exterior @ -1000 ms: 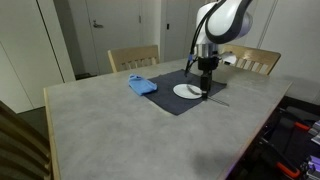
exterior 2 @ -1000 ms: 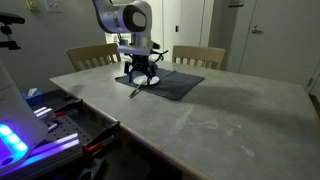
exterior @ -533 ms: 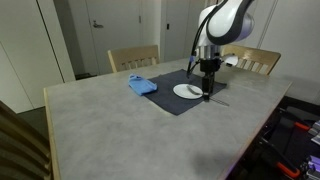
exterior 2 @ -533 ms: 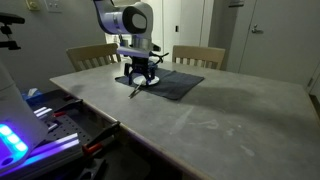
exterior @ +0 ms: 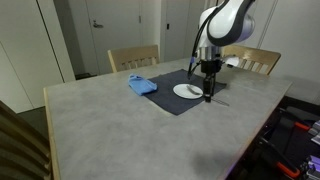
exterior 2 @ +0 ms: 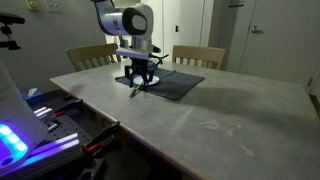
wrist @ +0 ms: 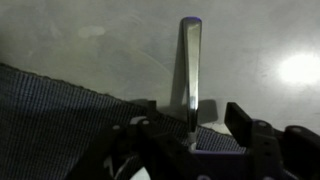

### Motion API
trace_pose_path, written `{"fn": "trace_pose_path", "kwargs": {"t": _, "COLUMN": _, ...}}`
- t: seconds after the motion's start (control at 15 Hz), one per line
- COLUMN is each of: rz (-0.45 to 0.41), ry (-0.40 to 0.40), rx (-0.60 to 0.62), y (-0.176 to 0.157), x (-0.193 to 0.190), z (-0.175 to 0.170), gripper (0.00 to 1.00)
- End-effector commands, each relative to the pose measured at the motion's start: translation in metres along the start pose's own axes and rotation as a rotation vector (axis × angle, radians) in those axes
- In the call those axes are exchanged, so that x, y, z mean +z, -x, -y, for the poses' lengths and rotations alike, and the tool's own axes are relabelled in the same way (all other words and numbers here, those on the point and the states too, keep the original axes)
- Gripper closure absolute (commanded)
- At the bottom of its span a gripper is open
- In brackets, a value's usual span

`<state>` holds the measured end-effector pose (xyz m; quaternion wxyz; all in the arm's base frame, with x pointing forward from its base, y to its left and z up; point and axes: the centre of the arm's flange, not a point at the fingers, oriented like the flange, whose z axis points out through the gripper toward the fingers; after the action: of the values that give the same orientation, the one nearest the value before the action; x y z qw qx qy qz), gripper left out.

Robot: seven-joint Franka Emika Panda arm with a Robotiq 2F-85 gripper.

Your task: Take the fork from the white plate and put it on the table

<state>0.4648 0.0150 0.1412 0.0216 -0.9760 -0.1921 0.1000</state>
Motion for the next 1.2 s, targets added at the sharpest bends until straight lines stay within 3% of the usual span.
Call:
{"fn": "trace_pose_path", "kwargs": {"t": 0.0, "rz": -0.009, "ry": -0.012, "rx": -0.009, "y": 0.005, "x": -0.001, "z": 0.0, "gripper": 0.58}}
{"fn": "trace_pose_path", "kwargs": {"t": 0.07, "rz": -0.011, "ry": -0.011, "rx": -0.009, "y": 0.005, "x": -0.003, "z": 0.0, "gripper": 0.66}}
{"fn": "trace_pose_path", "kwargs": {"t": 0.4, "rz": -0.016, "ry": -0.007, "rx": -0.012, "y": 0.005, "x": -0.004, "z": 0.001, "gripper": 0.79}}
{"fn": "trace_pose_path", "kwargs": {"t": 0.47, "rz": -0.017, "ry": -0.008, "rx": -0.012, "y": 0.005, "x": -0.005, "z": 0.002, "gripper": 0.94}}
{"fn": "trace_pose_path", "kwargs": {"t": 0.53, "rz": -0.017, "ry": -0.009, "rx": -0.011, "y": 0.006, "x": -0.004, "z": 0.002, "gripper": 0.99}}
{"fn": "trace_pose_path", "kwargs": {"t": 1.13, "rz": -0.026, "ry": 0.007, "rx": -0.001, "y": 0.012, "x": -0.014, "z": 0.003, "gripper": 0.97}}
